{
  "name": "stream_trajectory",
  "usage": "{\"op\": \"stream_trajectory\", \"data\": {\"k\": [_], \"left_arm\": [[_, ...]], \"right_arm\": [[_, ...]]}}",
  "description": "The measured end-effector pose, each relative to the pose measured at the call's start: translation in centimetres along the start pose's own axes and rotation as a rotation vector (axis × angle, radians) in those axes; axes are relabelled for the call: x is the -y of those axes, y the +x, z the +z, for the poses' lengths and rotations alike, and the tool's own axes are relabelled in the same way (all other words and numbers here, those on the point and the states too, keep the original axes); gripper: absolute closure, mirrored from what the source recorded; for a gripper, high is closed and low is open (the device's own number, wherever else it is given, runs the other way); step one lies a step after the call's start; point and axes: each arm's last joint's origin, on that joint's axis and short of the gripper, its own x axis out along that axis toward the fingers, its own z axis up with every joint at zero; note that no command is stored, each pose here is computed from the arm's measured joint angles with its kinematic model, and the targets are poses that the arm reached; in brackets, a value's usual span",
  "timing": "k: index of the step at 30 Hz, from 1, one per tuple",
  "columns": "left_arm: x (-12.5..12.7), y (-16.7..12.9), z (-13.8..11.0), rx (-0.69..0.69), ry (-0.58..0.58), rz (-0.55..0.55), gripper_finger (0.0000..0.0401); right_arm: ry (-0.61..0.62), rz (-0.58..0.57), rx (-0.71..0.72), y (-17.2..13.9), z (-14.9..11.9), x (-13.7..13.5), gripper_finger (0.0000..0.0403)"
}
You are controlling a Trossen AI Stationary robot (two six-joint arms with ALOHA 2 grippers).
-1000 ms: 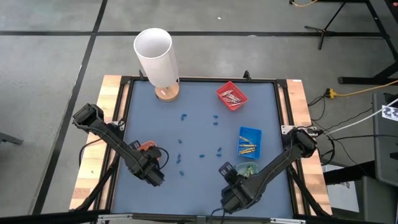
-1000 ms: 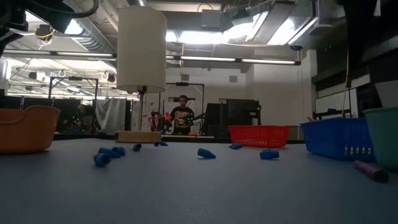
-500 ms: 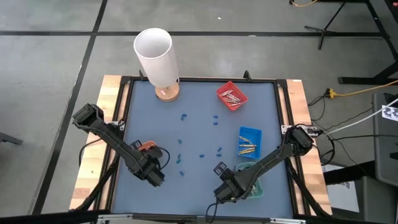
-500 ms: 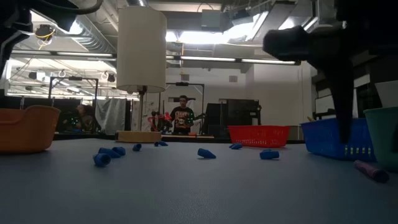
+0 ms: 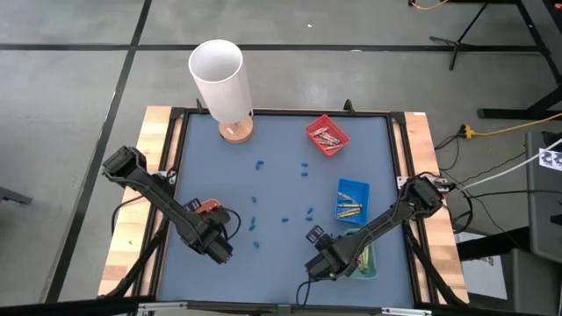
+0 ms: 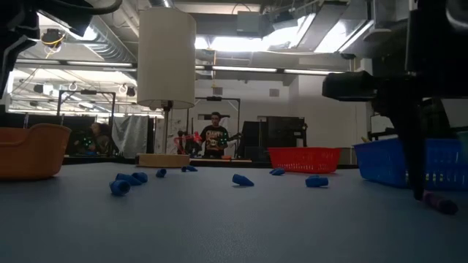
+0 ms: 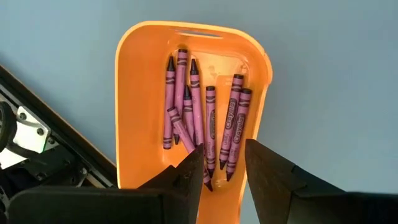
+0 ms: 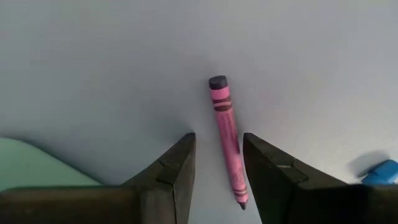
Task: Sort crayons
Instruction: Put the violet crayon into the orange bin
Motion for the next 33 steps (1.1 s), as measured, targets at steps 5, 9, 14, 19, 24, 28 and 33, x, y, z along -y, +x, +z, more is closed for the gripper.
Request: {"op": "stream_trajectory", "data": {"k": [5,9,14,19,24,28,33], "left_arm": [[0.0,0.0,0.0,0.0,0.0,-0.001,0.0299],[0.1,0.0,0.0,0.001,-0.001,-0.006,0.0299],[0.1,0.0,0.1,0.016,-0.001,-0.005,0.0299],[0.3,0.0,0.3,0.076,-0.006,-0.018,0.0299],[0.5,-0.2,0.3,0.075,-0.009,-0.038,0.0299],[0.7,-1.3,0.6,0.083,-0.003,-0.07,0.0299],[1.2,-3.7,0.9,0.119,0.056,-0.144,0.0299]], "right_arm": [[0.0,-0.002,0.003,0.1,0.0,0.0,0.0274],[-0.001,0.0,0.004,0.1,0.0,-0.1,0.031],[-0.002,0.005,0.005,0.1,0.1,-0.1,0.0368],[-0.003,0.0,0.004,0.1,0.1,-0.1,0.0394],[-0.009,-0.002,0.007,-0.3,0.4,0.1,0.0372],[-0.058,-0.094,0.043,-1.5,1.4,0.9,0.0375],[-0.097,-0.17,0.08,-3.1,1.9,2.8,0.0389]]}}
